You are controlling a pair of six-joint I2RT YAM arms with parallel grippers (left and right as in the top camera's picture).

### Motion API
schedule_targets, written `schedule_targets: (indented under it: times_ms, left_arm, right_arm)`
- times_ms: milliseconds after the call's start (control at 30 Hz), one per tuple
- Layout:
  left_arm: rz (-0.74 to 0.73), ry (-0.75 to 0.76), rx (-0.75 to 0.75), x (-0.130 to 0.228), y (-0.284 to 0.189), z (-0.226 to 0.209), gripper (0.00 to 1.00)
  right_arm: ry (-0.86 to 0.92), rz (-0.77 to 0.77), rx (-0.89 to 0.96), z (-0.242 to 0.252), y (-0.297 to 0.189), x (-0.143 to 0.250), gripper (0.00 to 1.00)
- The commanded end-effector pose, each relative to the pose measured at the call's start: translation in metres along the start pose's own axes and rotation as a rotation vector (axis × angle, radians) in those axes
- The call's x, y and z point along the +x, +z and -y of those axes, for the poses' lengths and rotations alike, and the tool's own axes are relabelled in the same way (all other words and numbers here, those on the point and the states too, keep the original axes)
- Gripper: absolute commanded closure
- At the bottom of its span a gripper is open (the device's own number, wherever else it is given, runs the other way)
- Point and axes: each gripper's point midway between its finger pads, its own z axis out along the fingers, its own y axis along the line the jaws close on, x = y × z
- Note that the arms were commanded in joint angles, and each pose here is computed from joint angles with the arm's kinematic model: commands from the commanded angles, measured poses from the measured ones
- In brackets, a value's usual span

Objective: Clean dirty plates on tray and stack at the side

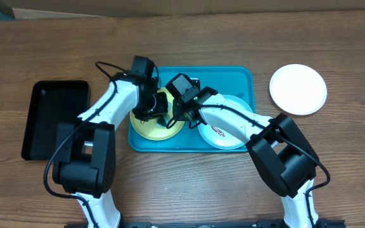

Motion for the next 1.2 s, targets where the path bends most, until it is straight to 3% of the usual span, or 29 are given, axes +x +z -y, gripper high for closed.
schedule_targets:
  times_ms: [0, 133, 400, 633, 967, 1167]
  left_arm:
    - [0.043, -0.036, -0.004, -0.003, -0.002, -0.003, 0.96]
    - [0.082, -0.03, -0.066, -0.007, 0.003, -0.016, 0.96]
    - [0.169, -0.035, -0.436, -0.013, -0.008, -0.082, 0.96]
    - [0.202, 0.006, -0.519, -0.022, -0.019, -0.092, 0.96]
    - [0.239, 0.009, -0.456, -0.055, -0.062, -0.058, 0.96]
    - [0.153, 0.064, -0.14, -0.046, -0.047, -0.003, 0.96]
  right_arm:
    - [-0.003, 0.021, 0.029, 0.002, 0.0, -0.004, 0.96]
    - [-0.006, 0.022, 0.028, 0.002, 0.0, -0.004, 0.96]
    - [-0.006, 0.021, 0.029, 0.002, 0.0, -0.004, 0.96]
    - [-0.006, 0.02, 0.03, 0.003, 0.0, -0.004, 0.96]
    - [-0.006, 0.019, 0.031, 0.003, 0.0, -0.004, 0.96]
    - [-0.005, 0.022, 0.029, 0.002, 0.0, -0.004, 0.96]
